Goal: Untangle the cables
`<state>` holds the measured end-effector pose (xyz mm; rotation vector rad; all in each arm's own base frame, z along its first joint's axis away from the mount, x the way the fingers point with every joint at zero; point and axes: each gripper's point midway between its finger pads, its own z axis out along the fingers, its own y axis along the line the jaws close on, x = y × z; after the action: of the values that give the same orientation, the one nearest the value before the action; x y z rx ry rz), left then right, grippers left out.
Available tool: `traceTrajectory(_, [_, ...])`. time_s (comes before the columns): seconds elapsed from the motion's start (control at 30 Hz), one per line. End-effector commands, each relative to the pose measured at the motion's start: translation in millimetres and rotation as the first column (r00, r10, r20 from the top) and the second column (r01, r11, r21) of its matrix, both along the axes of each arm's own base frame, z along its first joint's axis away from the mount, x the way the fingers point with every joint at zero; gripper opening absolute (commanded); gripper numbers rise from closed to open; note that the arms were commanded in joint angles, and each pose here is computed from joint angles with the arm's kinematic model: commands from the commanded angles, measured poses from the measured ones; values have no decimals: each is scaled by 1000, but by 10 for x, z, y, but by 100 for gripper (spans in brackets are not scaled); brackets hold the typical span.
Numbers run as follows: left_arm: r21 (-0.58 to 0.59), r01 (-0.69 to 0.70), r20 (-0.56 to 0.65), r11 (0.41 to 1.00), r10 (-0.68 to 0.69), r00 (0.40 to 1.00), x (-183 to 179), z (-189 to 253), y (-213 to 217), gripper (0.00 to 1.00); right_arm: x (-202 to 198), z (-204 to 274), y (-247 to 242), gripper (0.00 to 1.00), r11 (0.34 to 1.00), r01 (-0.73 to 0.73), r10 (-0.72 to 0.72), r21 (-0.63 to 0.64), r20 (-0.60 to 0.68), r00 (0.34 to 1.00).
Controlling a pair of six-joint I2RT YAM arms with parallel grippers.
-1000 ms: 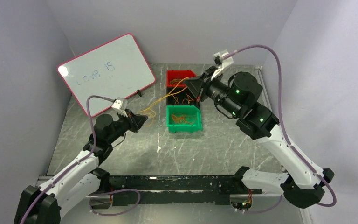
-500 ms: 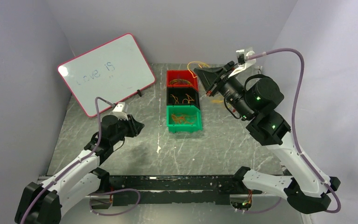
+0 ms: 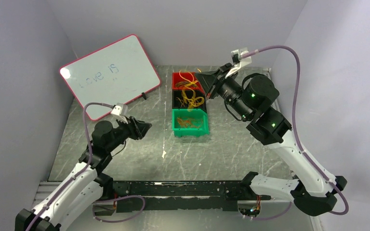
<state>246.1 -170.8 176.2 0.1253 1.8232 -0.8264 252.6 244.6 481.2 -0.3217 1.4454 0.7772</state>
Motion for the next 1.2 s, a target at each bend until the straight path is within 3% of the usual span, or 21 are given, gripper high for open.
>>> traceTrajectory(0.0, [-23, 67, 104, 997, -64, 993, -59, 411, -68, 52, 1, -44, 66, 0, 999, -27, 27, 19, -22, 999])
traceTrajectory(0.13, [-28, 91, 141, 995, -86, 986, -79, 582, -97, 57, 24, -117, 131, 0, 999, -40, 41, 23, -42, 998])
traceTrajectory(0.23, [-34, 111, 169, 993, -103, 980, -73, 718, -130, 71, 29, -144, 143, 0, 998, -41, 44, 47, -55, 998])
traceTrajectory(0.4, [-55, 173, 232, 983, -156, 960, -74, 975, -237, 79, 22, -172, 188, 0, 991, -54, 63, 123, -73, 995])
traceTrajectory(0.63, [-87, 270, 323, 959, -229, 918, -92, 1328, -390, 99, 35, -215, 308, 0, 979, -90, 108, 184, -92, 990])
traceTrajectory(1.17, [-62, 297, 420, 953, -245, 874, 165, 1655, -841, 100, -5, -262, 457, 0, 958, -153, 186, 243, -121, 975])
